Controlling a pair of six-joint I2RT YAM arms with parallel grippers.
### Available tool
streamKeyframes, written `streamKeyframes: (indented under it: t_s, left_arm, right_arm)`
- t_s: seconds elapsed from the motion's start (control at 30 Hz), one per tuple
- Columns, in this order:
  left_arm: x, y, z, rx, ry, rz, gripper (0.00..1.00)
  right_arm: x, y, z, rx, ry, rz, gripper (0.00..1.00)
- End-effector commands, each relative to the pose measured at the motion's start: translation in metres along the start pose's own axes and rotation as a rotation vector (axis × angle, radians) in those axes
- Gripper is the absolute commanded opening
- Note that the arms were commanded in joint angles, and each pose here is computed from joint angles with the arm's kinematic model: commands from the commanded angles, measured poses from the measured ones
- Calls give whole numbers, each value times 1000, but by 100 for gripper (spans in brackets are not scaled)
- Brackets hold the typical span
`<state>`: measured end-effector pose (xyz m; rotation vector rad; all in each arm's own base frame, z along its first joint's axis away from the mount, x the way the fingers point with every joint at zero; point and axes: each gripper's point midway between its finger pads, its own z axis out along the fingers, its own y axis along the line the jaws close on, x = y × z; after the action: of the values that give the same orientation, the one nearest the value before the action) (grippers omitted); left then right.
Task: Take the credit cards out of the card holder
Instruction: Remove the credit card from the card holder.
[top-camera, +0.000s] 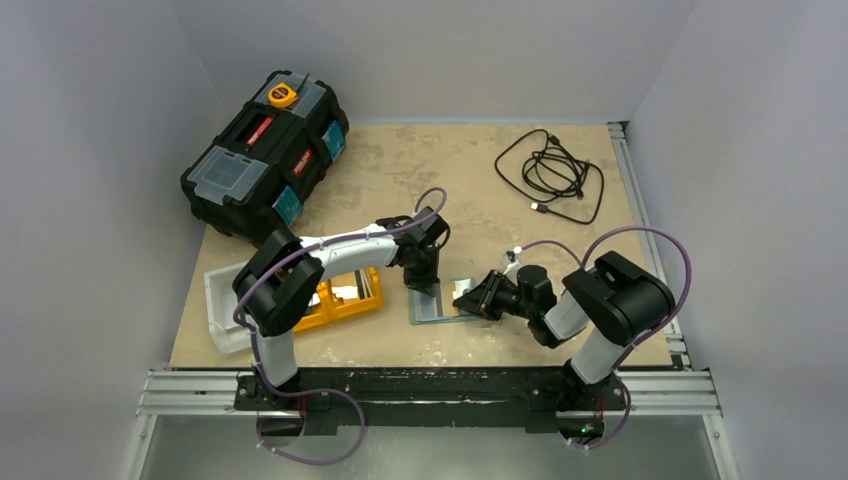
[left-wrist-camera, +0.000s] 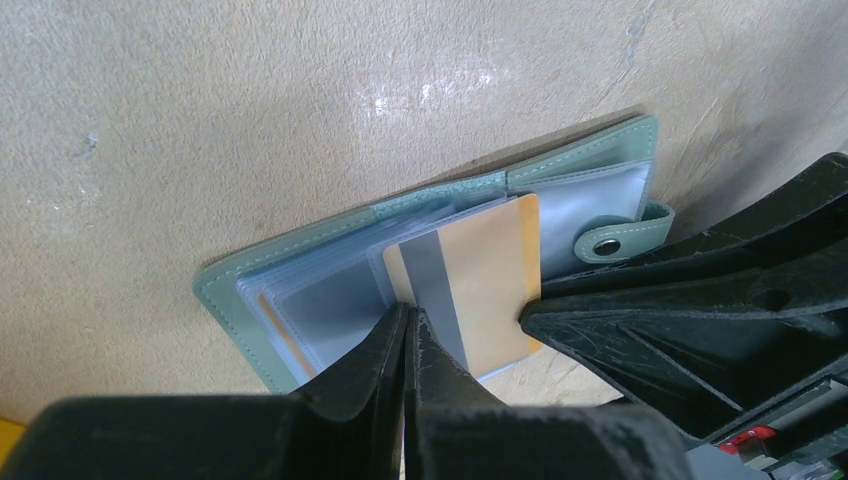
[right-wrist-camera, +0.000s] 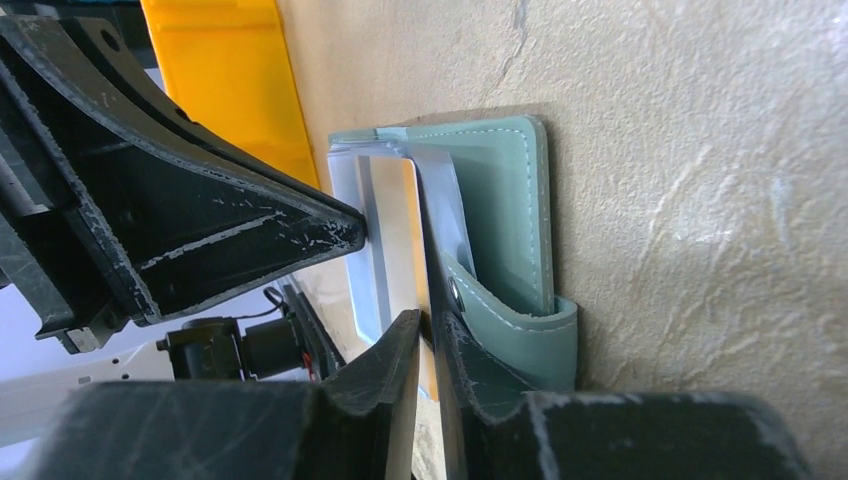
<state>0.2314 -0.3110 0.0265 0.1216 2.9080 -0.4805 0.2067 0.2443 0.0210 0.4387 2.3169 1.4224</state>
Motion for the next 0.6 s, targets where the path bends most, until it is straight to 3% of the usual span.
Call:
streamKeyframes:
  t_s: [0.0,0.13,0.57]
  left_arm:
    - [19,40,10,-148,48,-2,0]
    - [19,41,11,-153,50,-5,0]
    - [20,59,11,-182,57,-37,0]
  right_arm:
    - [0,-2,1,-4,4,4,10]
    - [0,-4,-2,7,-7,10,0]
    - [-13,-21,-18,120,-90,-17,0]
